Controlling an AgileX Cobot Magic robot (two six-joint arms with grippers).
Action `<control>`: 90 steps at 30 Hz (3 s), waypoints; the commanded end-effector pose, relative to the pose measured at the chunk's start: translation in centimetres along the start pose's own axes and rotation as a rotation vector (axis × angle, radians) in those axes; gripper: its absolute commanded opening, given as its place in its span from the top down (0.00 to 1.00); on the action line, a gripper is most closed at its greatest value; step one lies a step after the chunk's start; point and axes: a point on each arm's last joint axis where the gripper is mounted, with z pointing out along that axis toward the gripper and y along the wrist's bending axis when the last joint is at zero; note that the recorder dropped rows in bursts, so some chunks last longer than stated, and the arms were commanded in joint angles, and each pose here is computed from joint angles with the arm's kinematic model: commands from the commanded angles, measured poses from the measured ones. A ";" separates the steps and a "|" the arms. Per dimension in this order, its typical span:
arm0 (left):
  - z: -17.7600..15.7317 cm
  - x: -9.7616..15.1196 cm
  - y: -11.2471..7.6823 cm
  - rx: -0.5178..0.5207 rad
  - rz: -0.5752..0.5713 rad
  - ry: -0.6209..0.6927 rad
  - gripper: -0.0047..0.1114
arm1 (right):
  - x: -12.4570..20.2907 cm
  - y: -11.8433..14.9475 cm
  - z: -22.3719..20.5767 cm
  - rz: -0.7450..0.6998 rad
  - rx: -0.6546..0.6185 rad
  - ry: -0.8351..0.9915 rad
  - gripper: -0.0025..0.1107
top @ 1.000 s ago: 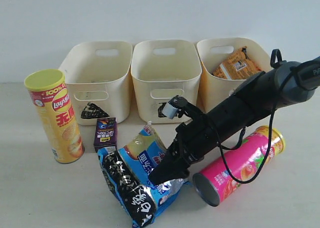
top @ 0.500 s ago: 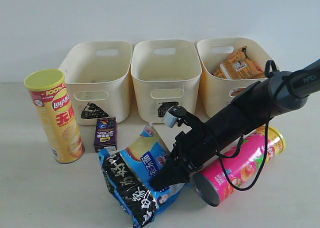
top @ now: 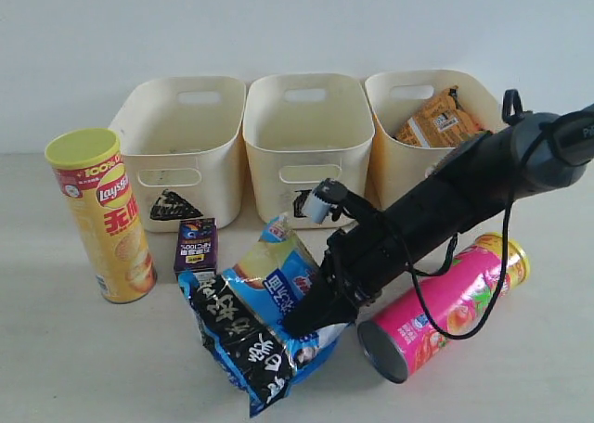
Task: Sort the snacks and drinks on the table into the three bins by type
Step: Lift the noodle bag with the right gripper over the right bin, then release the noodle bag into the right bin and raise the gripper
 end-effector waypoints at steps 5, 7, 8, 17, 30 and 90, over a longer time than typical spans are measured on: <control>-0.1 -0.2 0.0 -0.003 -0.011 -0.014 0.92 | -3.8 4.1 -4.3 -0.059 -0.022 -0.062 0.97; -0.1 -0.2 0.0 -0.003 -0.011 -0.014 0.92 | -4.9 4.8 -5.6 -0.014 0.051 -0.092 0.97; -0.1 -0.2 0.0 -0.003 -0.011 -0.014 0.92 | -5.4 5.1 -6.3 0.023 0.091 -0.110 0.97; -0.1 -0.2 0.0 -0.003 -0.011 -0.014 0.92 | -7.1 6.0 -11.1 0.188 0.477 -0.174 0.97; -0.1 -0.2 0.0 -0.003 -0.011 -0.014 0.92 | -7.3 4.1 -17.1 0.312 0.777 -0.338 0.97; -0.1 -0.2 0.0 -0.003 -0.011 -0.014 0.92 | -4.8 -10.7 -18.0 0.678 1.144 -0.781 0.36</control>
